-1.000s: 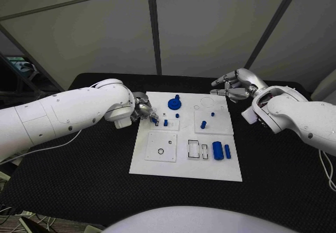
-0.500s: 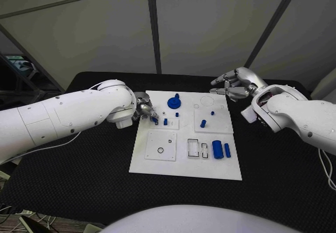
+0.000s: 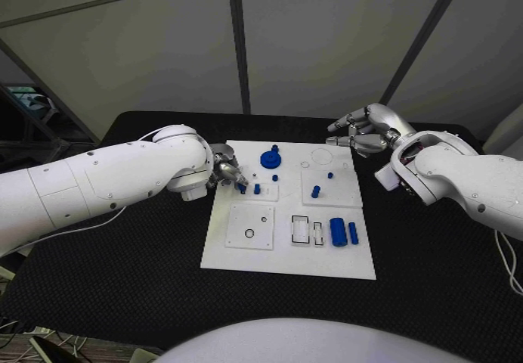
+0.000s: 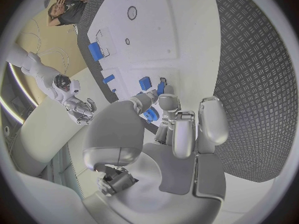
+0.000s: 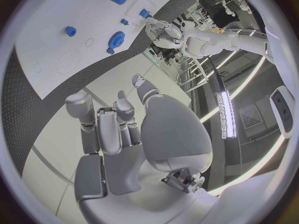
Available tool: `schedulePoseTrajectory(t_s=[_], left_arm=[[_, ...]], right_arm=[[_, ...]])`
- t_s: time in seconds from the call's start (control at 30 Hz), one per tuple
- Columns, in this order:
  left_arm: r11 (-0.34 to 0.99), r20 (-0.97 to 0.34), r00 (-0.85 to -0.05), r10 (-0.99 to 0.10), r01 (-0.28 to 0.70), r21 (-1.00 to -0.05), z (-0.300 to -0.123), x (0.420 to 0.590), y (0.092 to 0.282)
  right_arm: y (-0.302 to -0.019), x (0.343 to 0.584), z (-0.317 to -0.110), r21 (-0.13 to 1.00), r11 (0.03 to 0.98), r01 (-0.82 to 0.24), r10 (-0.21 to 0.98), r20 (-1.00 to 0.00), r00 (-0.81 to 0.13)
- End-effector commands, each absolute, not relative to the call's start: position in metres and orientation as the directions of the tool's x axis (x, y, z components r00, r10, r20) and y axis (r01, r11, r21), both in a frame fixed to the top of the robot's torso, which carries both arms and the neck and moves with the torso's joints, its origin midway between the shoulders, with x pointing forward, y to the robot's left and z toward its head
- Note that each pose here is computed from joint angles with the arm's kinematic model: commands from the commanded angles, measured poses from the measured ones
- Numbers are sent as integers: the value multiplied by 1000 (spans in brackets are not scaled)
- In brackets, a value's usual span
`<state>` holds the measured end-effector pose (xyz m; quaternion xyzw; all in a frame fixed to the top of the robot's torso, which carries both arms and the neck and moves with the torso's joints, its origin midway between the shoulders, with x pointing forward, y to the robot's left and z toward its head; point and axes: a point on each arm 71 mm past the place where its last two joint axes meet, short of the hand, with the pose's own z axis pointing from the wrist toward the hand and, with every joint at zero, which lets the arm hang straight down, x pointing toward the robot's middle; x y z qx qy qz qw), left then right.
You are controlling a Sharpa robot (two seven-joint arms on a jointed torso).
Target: Assemble the parts on the task board
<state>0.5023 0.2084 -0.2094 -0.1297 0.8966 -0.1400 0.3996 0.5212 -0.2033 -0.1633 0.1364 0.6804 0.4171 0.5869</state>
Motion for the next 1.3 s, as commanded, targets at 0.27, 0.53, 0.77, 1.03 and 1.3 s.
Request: schedulePoseTrajectory(t_s=[0.27, 0.53, 0.77, 1.03, 1.3], left_arm=[[941, -681, -664, -309, -107, -322, -212, 501, 208], [946, -678, -674, -293, -102, -307, -213, 501, 208], [948, -674, -684, -281, -91, -304, -213, 501, 206], [950, -671, -689, -275, -85, -302, -213, 500, 206], [950, -669, -691, -273, -85, -300, -214, 500, 207]], right_arm=[[-202, 521, -162, 727, 610, -315, 673, -685, -279], [-202, 521, -162, 727, 610, -315, 672, -685, -280], [-202, 521, -162, 727, 610, -315, 672, -685, -281], [-202, 521, -163, 727, 610, -315, 672, -685, -281], [-202, 521, -163, 727, 610, -314, 672, -685, -282]])
